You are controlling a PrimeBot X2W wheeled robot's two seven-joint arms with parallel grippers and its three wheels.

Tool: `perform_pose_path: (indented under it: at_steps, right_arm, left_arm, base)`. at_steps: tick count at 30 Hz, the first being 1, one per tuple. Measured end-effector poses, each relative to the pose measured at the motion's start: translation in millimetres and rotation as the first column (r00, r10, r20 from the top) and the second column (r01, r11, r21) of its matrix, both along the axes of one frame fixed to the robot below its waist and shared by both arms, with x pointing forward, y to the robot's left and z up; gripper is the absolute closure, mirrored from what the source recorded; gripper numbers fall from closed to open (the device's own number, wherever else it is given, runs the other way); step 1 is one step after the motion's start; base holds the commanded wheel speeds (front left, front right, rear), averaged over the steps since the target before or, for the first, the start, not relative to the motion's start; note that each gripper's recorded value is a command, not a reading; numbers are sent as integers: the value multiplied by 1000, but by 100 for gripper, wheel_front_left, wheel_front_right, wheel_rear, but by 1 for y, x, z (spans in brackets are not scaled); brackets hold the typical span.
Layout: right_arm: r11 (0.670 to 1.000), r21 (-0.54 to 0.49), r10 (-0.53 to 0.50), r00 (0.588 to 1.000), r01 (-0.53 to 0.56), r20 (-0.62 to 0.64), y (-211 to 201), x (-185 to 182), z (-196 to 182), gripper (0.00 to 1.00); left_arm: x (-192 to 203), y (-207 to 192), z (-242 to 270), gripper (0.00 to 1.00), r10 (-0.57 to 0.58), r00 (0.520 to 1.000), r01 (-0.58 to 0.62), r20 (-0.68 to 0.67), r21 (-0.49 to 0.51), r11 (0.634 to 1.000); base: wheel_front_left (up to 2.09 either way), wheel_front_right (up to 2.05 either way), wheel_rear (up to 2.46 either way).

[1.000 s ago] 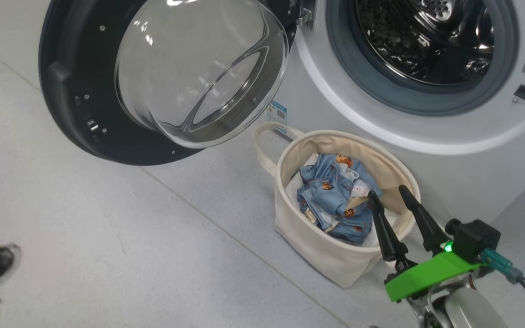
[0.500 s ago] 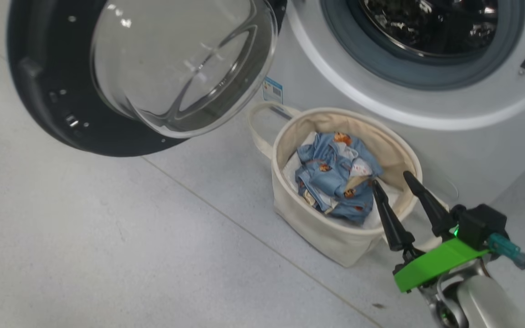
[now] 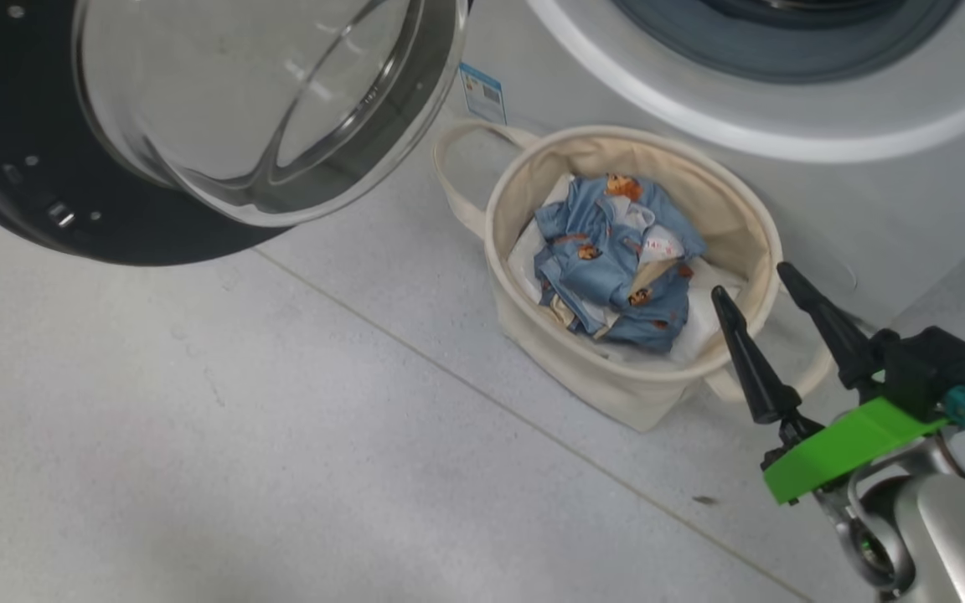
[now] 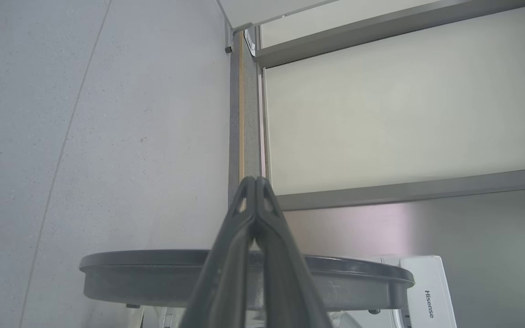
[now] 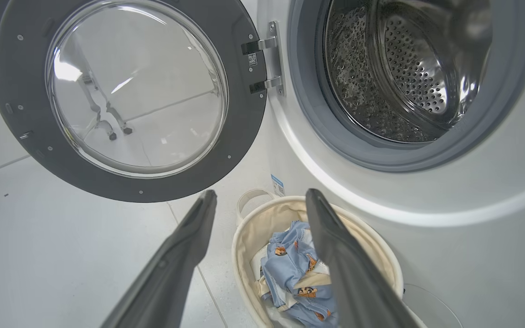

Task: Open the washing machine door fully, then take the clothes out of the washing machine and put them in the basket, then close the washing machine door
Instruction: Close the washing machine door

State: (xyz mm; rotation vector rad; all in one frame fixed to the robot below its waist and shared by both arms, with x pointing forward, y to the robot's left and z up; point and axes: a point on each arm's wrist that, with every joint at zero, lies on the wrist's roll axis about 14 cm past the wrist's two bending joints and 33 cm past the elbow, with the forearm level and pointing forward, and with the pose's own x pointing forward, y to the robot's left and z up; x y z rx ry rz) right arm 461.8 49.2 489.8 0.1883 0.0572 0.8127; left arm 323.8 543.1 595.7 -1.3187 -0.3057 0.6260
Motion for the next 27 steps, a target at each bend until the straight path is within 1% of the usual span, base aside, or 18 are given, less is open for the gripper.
perform_pose_path:
  at_steps: [7, 11, 13, 15, 19, 22, 27]
  right_arm:
    - [1000, -19, -20, 1000, 20, -11, -11, 16, -10, 0]
    - [999, -29, -31, 999, 30, -9, -15, 28, -16, 0]
    - [999, -34, -35, 999, 34, -20, -18, 29, -21, 0]
    - [999, -36, -39, 999, 38, -24, -19, 30, -22, 0]
    - [999, -35, -42, 999, 42, -18, -21, 29, -19, 0]
    - [999, -33, -41, 999, 41, -9, -20, 29, -15, 0]
    - [999, -17, -30, 1000, 30, 8, -13, 25, -6, 0]
  left_arm:
    - [37, -4, -4, 100, -21, 999, 22, -24, 18, 1000]
    - [64, -13, -9, 100, -62, 996, 64, -59, 34, 997]
    - [76, -21, -16, 100, -95, 990, 100, -102, 52, 994]
    - [83, -28, -21, 100, -119, 986, 125, -115, 49, 991]
    - [87, -35, -23, 100, -163, 975, 175, -150, 71, 982]
    - [85, -40, -23, 100, -206, 964, 220, -168, 66, 973]
    - [78, -53, -23, 100, -294, 932, 315, -209, 71, 947]
  base:
    - [0, 0, 0]
    - [0, 0, 0]
    - [0, 0, 0]
    - [0, 0, 0]
    - [0, 0, 0]
    - [0, 0, 0]
    - [0, 0, 0]
